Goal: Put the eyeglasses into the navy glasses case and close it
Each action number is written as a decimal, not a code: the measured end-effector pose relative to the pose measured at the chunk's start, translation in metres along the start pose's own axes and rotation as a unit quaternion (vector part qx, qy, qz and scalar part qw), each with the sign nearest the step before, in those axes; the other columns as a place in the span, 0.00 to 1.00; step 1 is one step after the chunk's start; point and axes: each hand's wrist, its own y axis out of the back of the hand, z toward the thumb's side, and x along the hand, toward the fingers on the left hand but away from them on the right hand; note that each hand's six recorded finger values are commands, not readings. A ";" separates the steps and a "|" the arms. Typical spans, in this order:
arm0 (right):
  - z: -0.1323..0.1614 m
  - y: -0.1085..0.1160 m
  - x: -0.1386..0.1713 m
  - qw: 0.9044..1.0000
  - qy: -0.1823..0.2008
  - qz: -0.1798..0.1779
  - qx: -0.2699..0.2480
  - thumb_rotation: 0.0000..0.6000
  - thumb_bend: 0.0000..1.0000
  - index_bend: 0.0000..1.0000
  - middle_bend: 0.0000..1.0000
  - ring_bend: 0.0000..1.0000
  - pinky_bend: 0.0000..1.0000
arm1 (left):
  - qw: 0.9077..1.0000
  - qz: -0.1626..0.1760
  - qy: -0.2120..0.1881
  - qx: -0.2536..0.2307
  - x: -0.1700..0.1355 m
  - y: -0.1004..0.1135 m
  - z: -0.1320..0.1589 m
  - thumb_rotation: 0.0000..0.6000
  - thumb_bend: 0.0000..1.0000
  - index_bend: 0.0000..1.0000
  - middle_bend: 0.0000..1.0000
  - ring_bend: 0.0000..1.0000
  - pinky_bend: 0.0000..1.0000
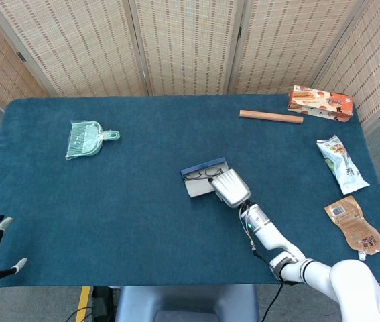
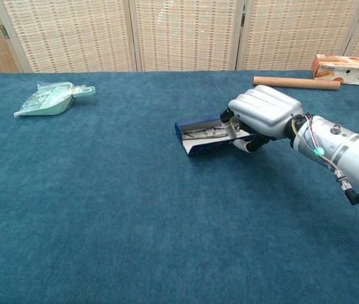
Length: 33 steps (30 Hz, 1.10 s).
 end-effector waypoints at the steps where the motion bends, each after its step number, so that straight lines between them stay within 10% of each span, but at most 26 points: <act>1: 0.000 0.000 0.000 1.000 0.000 0.000 0.000 1.00 0.44 0.65 1.00 1.00 0.97 | 1.000 0.001 0.000 -0.001 0.000 0.000 0.000 1.00 0.19 0.15 0.10 0.10 0.20; 26: -0.009 0.029 0.090 0.999 0.036 0.014 0.020 1.00 0.45 0.71 1.00 1.00 0.97 | 1.000 -0.005 -0.026 0.005 0.004 0.001 0.015 1.00 0.19 0.15 0.10 0.10 0.20; 33: -0.002 0.034 0.075 0.998 0.042 0.015 0.037 1.00 0.45 0.71 1.00 1.00 0.97 | 1.000 -0.003 -0.030 0.003 0.006 0.003 0.019 1.00 0.19 0.15 0.10 0.10 0.20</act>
